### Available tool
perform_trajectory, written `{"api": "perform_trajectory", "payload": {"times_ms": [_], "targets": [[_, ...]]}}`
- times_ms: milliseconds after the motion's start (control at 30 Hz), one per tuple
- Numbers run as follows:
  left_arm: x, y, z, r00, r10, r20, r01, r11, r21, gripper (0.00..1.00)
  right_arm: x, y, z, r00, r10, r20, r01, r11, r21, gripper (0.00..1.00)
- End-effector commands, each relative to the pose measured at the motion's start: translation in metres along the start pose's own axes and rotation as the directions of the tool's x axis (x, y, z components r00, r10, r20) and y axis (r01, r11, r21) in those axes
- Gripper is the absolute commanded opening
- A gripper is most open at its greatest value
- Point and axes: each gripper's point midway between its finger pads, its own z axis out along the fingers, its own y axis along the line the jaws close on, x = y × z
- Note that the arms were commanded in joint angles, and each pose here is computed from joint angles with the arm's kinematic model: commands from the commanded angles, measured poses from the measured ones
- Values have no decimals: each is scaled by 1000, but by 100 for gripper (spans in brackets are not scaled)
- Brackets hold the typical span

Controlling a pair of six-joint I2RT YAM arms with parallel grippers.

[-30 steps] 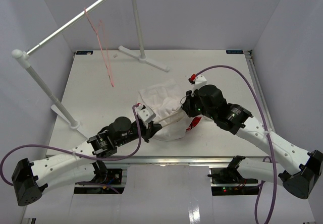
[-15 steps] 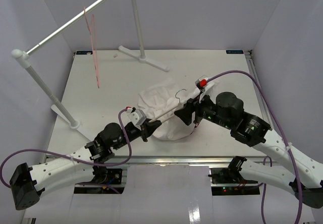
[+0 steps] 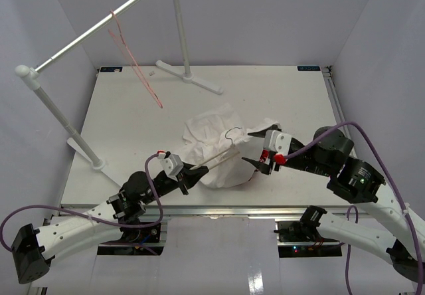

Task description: Place the t-shirt on the hanger

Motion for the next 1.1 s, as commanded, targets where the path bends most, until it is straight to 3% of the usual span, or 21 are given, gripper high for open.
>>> {"api": "perform_trajectory", "payload": {"times_ms": [0, 200, 767, 833, 900, 933, 967, 1067], "targets": [[-39, -20, -5, 991, 7, 131, -21, 994, 103, 0, 13, 3, 14, 974, -220, -55, 213, 969, -122, 68], [-49, -29, -16, 988, 23, 150, -44, 989, 142, 0, 8, 23, 15, 970, -236, -56, 210, 932, -297, 70], [-58, -41, -22, 981, 50, 186, -88, 975, 205, 0, 61, 32, 51, 969, -145, -199, 59, 921, -384, 67], [-59, -41, -21, 981, 51, 189, -91, 974, 205, 0, 63, 35, 54, 970, -118, -212, 26, 918, -395, 57], [-61, -42, -20, 980, 53, 190, -94, 973, 211, 0, 61, 37, 56, 972, -95, -214, 1, 916, -402, 36], [-63, -43, -19, 980, 54, 193, -95, 973, 211, 0, 60, 40, 56, 974, -89, -208, -6, 909, -418, 20], [-65, -42, -18, 979, 54, 197, -95, 974, 207, 0, 60, 42, 55, 975, -80, -209, -16, 905, -424, 12], [-74, -33, -16, 977, 34, 210, -67, 986, 152, 1, 62, 37, 56, 969, -47, -242, -51, 922, -383, 8]]}}
